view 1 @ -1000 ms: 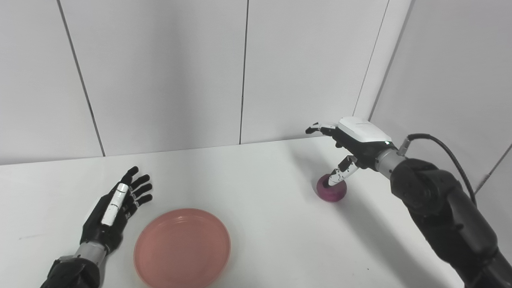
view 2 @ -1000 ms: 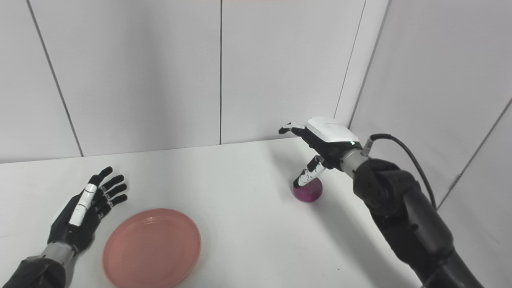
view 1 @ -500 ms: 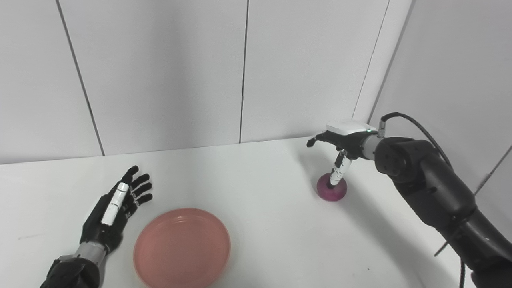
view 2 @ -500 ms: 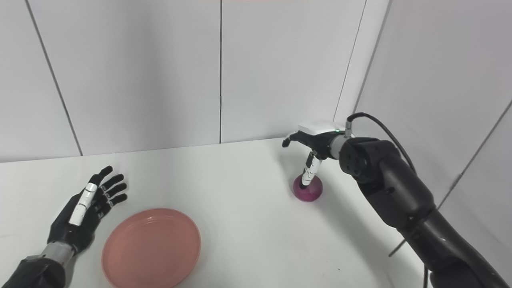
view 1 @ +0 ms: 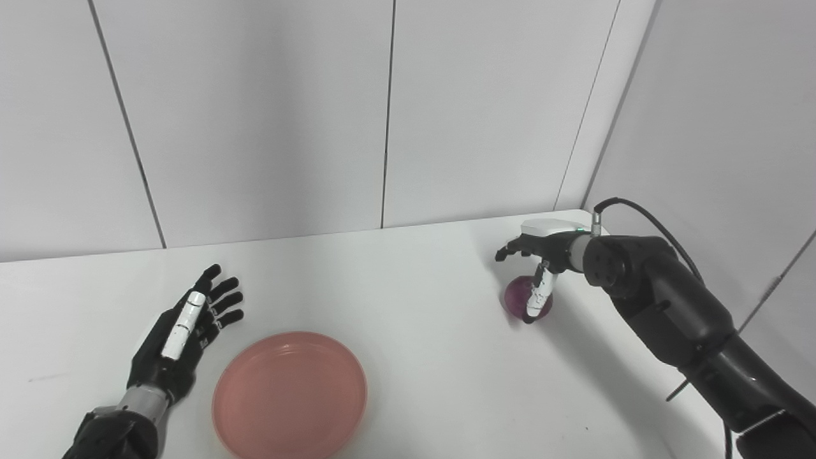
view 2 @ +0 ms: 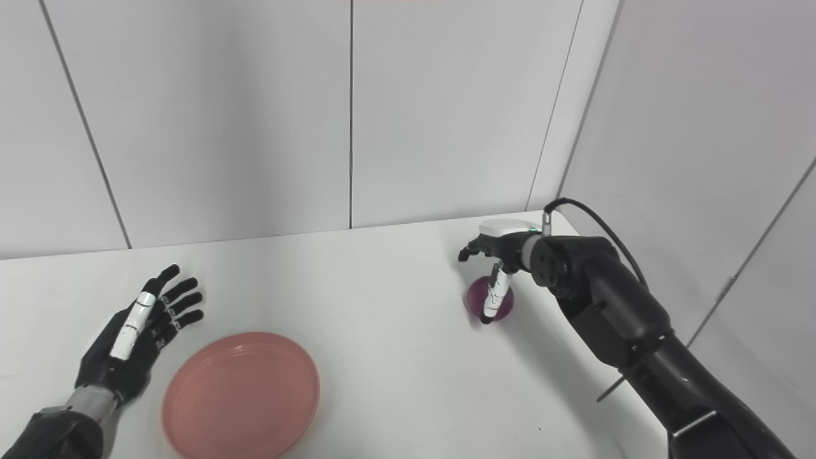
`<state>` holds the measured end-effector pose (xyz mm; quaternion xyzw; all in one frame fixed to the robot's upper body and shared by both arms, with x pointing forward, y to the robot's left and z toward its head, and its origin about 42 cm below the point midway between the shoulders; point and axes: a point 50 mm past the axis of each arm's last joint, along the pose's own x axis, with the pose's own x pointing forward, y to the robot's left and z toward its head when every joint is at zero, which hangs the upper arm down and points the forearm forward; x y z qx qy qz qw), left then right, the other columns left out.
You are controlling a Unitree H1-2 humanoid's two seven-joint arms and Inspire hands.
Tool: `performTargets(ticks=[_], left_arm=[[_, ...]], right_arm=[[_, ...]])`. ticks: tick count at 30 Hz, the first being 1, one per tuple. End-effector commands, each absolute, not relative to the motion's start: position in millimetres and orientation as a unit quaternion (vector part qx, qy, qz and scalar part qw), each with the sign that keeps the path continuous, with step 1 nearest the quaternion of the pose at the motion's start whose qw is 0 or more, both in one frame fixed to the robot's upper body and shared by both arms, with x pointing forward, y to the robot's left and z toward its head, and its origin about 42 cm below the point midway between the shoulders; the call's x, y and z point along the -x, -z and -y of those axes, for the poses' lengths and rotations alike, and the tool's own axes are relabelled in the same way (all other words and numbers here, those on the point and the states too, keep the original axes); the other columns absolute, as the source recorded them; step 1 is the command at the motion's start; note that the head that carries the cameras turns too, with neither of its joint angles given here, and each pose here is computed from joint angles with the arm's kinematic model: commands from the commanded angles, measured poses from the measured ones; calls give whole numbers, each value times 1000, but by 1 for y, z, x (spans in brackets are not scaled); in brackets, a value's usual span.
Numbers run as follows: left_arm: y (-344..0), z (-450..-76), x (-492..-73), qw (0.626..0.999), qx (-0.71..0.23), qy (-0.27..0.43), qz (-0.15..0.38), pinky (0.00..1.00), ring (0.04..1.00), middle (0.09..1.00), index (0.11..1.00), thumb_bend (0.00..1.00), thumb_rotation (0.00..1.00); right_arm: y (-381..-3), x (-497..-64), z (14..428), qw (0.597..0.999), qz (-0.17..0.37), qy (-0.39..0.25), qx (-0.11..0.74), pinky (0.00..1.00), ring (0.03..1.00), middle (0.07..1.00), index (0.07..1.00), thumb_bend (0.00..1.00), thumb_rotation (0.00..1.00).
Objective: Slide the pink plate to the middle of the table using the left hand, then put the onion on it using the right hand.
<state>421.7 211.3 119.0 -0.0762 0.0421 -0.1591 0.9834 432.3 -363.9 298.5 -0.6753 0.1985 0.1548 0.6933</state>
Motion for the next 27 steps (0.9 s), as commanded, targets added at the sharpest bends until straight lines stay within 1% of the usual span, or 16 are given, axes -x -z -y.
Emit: performTargets(ticks=[1, 6, 10, 13, 18, 22, 27], left_arm=[[-85, -220, -407, 980, 71, 151, -111, 822, 865, 873, 921, 666, 758], [-87, -219, -407, 980, 69, 153, -109, 811, 863, 873, 919, 664, 751], [-86, -220, -407, 980, 65, 157, -107, 829, 871, 883, 930, 640, 759], [-87, -219, -408, 980, 65, 157, -107, 804, 861, 873, 915, 665, 746], [-88, -220, -408, 979, 69, 158, -107, 834, 872, 878, 919, 650, 761], [-87, -220, -407, 979, 68, 158, -109, 820, 869, 879, 919, 649, 765], [-87, -218, -406, 978, 70, 161, -110, 826, 876, 888, 926, 635, 777]], right_arm=[[-321, -437, 369, 697, -186, -126, 681, 729, 917, 935, 872, 1000, 161], [-316, -434, 371, 701, -186, -133, 675, 730, 916, 942, 877, 1000, 170], [-311, -431, 369, 702, -181, -137, 675, 713, 903, 929, 870, 1000, 175], [-308, -431, 367, 701, -186, -138, 675, 721, 909, 928, 866, 1000, 176], [-304, -432, 365, 700, -193, -142, 673, 734, 913, 937, 867, 1000, 162], [-302, -432, 364, 701, -197, -145, 670, 722, 913, 940, 866, 1000, 155], [-302, -431, 365, 699, -198, -145, 672, 716, 904, 929, 860, 1000, 144]])
